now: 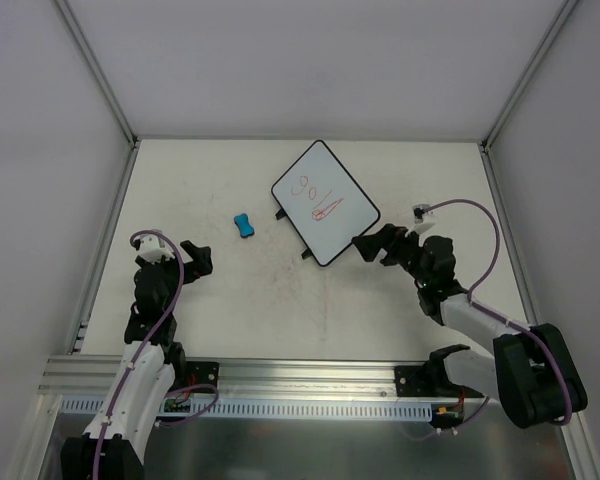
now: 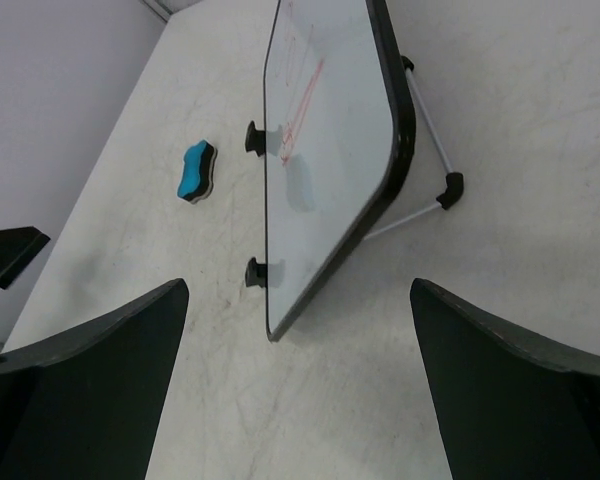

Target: Erase the whiteboard

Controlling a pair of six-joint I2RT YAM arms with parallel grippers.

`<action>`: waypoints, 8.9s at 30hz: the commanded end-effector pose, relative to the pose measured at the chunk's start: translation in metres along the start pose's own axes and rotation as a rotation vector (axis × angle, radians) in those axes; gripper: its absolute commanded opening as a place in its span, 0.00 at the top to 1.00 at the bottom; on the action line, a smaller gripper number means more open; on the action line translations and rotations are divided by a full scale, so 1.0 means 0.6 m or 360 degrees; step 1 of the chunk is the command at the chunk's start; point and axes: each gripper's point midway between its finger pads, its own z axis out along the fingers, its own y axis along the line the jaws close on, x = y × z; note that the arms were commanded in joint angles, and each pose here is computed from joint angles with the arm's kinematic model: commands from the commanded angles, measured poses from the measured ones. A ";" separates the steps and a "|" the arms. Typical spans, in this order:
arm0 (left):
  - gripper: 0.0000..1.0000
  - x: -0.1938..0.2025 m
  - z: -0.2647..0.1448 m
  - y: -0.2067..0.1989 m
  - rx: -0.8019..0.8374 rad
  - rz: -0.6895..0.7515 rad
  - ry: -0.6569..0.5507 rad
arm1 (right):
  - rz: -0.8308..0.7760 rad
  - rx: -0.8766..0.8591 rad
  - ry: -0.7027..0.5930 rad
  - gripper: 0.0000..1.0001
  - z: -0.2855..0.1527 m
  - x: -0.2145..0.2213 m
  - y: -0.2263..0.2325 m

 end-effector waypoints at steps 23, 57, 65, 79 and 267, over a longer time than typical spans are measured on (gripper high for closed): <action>0.01 -0.029 0.002 -0.021 0.0083 0.0002 -0.0068 | 0.0205 -0.0389 -0.0213 0.46 0.108 -0.071 0.044; 0.01 -0.066 0.112 -0.107 0.0185 -0.0336 0.0329 | 0.0413 -0.0249 -0.0198 0.74 0.116 -0.039 -0.009; 0.01 -0.088 0.107 -0.107 0.0159 -0.0376 0.0258 | 0.0416 -0.0259 -0.0204 0.88 0.114 -0.041 -0.007; 0.01 -0.056 0.141 -0.145 0.0261 -0.0149 0.0520 | 0.0392 -0.0288 -0.0199 1.00 0.113 -0.043 0.000; 1.00 -0.060 0.366 -0.460 0.0593 -0.0252 0.0975 | 0.0381 -0.0424 -0.0141 1.00 0.117 -0.048 0.029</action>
